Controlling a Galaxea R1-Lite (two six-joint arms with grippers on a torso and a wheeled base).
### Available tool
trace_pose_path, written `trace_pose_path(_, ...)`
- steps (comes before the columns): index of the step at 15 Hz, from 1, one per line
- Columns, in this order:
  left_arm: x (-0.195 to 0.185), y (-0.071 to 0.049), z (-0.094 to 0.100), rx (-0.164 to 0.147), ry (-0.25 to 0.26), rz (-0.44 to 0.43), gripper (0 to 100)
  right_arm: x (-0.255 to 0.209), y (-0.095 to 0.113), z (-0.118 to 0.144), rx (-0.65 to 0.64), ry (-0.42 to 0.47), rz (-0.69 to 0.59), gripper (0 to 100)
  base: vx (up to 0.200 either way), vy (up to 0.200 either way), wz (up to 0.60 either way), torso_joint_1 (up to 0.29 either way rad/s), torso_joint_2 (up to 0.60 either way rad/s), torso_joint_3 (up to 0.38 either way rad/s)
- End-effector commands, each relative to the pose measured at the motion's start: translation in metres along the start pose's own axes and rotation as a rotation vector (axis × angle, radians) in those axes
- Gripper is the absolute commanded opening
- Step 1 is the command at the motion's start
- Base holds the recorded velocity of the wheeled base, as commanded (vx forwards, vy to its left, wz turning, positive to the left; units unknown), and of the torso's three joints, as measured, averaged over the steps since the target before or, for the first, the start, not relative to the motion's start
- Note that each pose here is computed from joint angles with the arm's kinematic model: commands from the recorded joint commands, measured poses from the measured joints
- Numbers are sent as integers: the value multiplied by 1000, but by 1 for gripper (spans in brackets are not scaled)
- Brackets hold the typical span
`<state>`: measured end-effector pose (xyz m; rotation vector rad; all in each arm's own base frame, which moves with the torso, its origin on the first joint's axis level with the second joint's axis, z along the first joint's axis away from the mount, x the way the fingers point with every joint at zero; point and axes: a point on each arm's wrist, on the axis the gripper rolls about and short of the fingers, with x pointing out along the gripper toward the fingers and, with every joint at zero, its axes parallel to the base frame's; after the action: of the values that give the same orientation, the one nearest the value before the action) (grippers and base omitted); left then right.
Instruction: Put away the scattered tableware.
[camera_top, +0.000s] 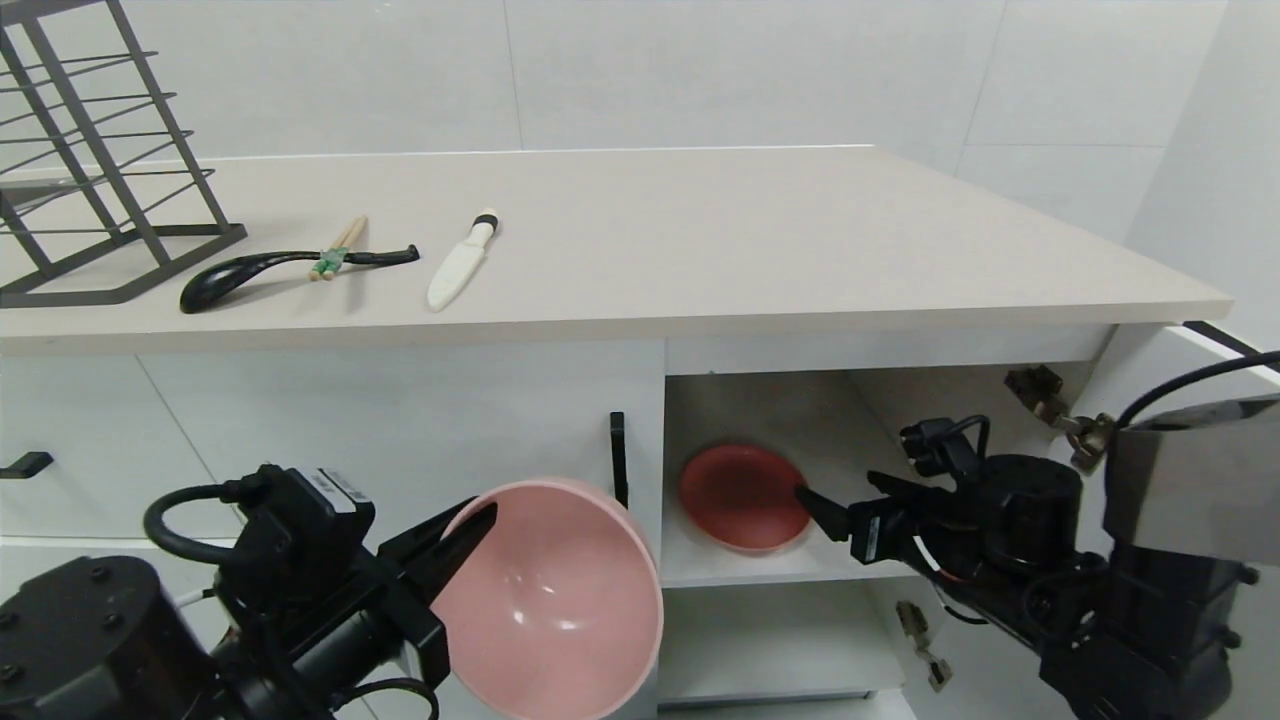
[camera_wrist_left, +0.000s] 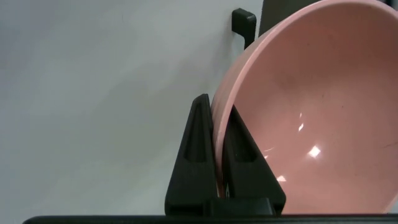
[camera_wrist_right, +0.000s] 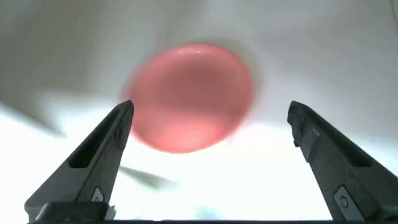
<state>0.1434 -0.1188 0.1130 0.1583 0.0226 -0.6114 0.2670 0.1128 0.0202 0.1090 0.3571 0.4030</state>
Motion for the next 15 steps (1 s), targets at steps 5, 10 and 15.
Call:
trace_pose_path(5,7,-28,0,47,-4,-143,0,-79,50,23,-78,-67,189,100,0,0,0,0,0,0)
trace_pose_path(10,49,-63,-10,154,8,-232,0,-91,48,29,-92,-106,168,100,0,0,0,0,0,0)
trace_pose_path(15,97,-90,-29,164,22,-223,0,-104,35,43,-77,-179,106,100,0,0,0,0,0,0)
